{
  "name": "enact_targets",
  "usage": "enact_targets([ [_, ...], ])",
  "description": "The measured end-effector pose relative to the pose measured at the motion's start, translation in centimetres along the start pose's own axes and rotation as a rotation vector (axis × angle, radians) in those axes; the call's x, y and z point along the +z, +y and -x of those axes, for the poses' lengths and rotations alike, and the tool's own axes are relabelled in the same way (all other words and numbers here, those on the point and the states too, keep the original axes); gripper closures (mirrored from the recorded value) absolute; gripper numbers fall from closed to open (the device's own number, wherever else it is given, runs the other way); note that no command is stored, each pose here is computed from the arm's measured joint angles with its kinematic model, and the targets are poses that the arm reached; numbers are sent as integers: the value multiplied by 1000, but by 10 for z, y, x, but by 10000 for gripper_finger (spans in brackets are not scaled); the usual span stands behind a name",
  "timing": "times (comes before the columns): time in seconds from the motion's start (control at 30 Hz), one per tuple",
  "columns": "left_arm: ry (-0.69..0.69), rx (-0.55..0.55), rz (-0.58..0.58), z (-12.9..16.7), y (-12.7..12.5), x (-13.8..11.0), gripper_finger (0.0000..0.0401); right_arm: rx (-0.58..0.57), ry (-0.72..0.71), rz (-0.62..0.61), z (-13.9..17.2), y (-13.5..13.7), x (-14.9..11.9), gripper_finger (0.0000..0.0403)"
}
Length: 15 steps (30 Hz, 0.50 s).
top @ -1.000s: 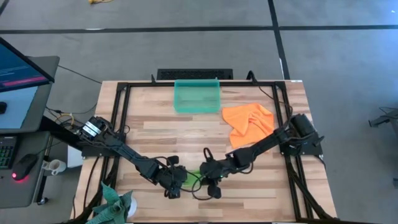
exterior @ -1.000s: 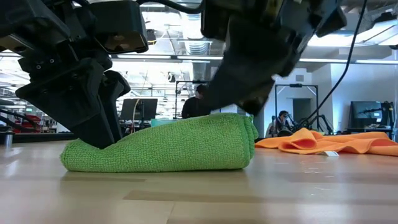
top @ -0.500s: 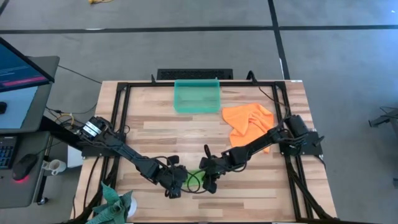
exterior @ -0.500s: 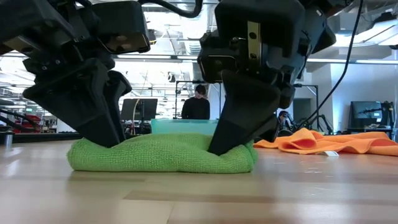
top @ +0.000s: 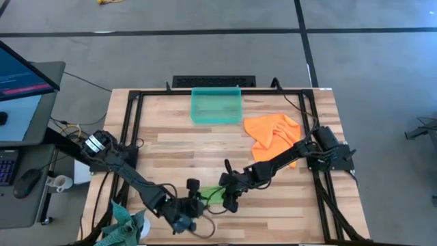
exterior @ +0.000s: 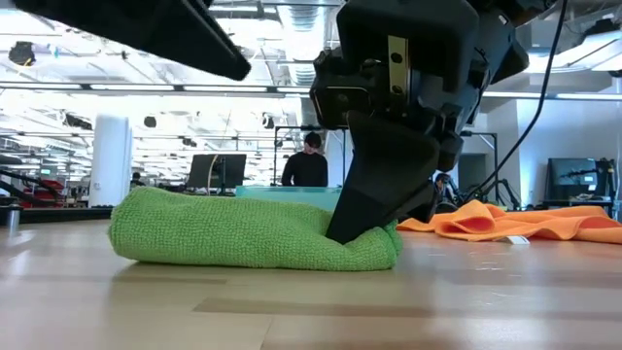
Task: Roll microfiber towels into tight, uniform cylinder then place into a basket
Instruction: Roll the green towel
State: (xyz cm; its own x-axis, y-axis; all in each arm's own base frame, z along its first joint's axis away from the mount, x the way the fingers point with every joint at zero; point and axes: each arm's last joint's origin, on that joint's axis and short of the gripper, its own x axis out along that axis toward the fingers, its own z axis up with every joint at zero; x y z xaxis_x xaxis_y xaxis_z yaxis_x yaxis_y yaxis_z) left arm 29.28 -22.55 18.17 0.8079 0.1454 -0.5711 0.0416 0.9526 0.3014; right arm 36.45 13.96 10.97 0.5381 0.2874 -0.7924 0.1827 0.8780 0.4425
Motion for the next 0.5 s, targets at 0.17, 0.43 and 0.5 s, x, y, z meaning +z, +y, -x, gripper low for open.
enact_targets([
  [0.17, 48, -30, -17, -25, -5, -14, 287, -11, -10, 5, 0, 0, 0, 387],
  [0.43, 195, 6, 108, -60, 10, -35, 287, -19, -16, 13, -1, 2, -2, 393],
  [0.5, 247, -15, 192, -62, 14, -38, 287, -19, -17, 13, -1, 2, -2, 393],
])
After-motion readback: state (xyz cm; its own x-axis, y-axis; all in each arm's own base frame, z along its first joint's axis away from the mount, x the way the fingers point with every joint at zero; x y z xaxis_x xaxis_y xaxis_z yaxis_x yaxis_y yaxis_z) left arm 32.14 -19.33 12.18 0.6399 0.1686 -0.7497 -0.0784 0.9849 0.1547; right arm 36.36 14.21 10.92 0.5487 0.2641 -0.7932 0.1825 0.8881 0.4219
